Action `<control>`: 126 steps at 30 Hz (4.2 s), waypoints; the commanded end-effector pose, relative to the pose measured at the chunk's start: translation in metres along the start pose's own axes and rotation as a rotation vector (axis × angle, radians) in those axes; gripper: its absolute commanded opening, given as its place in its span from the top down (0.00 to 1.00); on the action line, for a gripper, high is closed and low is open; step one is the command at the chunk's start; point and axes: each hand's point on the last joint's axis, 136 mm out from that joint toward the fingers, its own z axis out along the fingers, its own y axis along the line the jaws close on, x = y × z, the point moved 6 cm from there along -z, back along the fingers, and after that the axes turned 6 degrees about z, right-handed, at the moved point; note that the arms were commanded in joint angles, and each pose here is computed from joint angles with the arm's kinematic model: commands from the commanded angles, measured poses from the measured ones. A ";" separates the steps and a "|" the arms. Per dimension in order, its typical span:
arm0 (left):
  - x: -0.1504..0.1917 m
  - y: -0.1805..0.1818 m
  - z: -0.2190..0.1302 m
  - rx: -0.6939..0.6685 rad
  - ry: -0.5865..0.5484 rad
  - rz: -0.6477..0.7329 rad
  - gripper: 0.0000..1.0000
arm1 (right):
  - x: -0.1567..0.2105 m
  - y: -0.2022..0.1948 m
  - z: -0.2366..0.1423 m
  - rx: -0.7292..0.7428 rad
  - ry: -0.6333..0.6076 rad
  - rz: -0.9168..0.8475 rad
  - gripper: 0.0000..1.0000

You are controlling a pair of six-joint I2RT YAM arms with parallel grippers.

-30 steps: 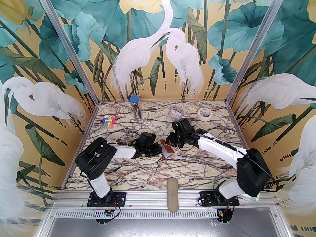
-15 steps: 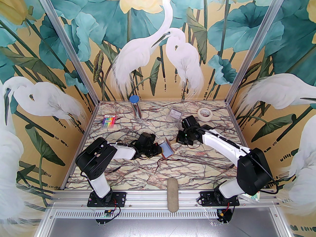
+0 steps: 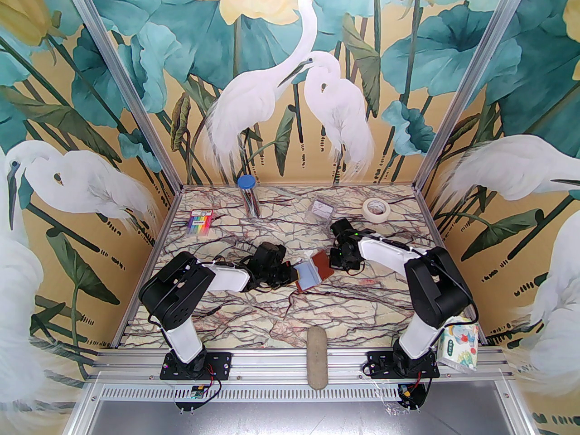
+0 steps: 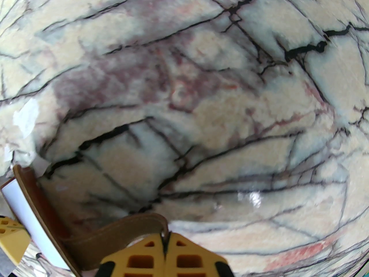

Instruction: Put the credit cards into the card holder

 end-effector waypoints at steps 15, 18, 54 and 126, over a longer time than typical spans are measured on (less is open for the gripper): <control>0.004 0.004 -0.007 -0.116 0.037 0.013 0.94 | -0.016 0.002 -0.074 -0.058 -0.131 -0.124 0.47; 0.003 0.003 -0.009 -0.116 0.033 0.014 0.94 | -0.016 0.015 -0.101 -0.160 -0.146 -0.137 0.47; 0.001 0.005 -0.005 -0.123 0.034 0.012 0.94 | 0.072 0.101 -0.060 -0.234 -0.020 -0.441 0.21; 0.006 0.010 -0.003 -0.126 0.047 0.006 0.94 | 0.018 0.002 0.004 0.141 -0.012 -0.180 0.26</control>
